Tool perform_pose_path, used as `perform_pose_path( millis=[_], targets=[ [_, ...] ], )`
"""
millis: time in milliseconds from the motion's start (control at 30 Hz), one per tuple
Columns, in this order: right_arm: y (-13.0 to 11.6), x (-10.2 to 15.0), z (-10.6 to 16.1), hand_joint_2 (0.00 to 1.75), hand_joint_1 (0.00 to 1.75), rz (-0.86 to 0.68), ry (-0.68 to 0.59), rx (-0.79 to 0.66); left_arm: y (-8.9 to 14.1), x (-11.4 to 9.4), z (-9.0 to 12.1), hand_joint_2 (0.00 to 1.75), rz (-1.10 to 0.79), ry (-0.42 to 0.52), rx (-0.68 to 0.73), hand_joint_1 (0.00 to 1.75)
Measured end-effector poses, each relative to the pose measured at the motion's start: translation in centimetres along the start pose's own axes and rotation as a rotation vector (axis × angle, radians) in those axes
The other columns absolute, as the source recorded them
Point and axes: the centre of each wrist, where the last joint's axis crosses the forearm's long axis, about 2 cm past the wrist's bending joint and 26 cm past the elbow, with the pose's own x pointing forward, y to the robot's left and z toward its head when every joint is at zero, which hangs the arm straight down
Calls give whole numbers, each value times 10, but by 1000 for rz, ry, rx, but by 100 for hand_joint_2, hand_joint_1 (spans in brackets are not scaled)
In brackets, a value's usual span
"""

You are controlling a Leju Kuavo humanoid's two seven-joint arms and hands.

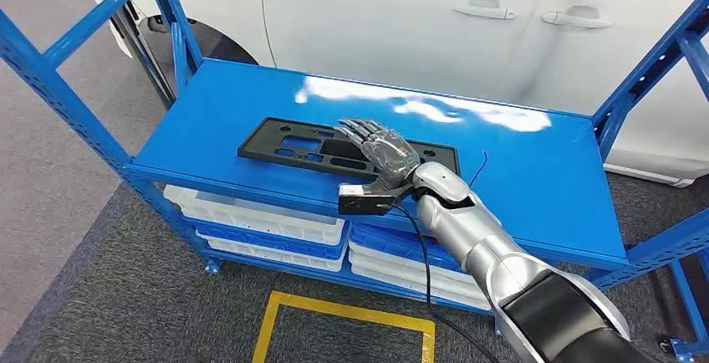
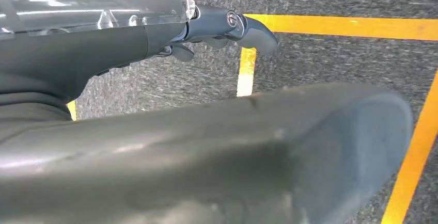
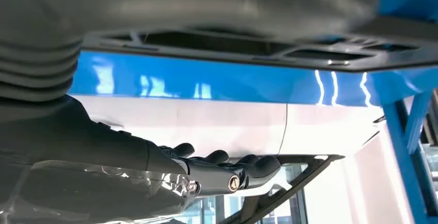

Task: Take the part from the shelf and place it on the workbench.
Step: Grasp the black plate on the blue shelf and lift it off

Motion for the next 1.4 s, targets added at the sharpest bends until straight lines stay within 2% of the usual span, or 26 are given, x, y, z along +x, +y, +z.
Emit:
perform_pose_path(
  millis=[333,633,900,1000,1133,1400],
  targets=[
    [9,0,4,175,0,60,53,34,0,0,0,0,1,-3,-2,0],
    [27,-2,14,175,0,203,194,142,0,-2,0,0,-3,0,-4,0],
    [27,-10,16,175,0,299,308,250,0,0,0,0,-8,-3,-6,0],
    [22,-15,14,175,0,394,410,300,0,0,0,0,-9,-3,-6,0],
    [10,-26,12,175,173,532,578,346,-1,0,0,0,-9,-6,-7,0],
    [11,-38,21,175,172,556,603,372,-1,-1,0,0,-12,-6,-8,0]
  ],
)
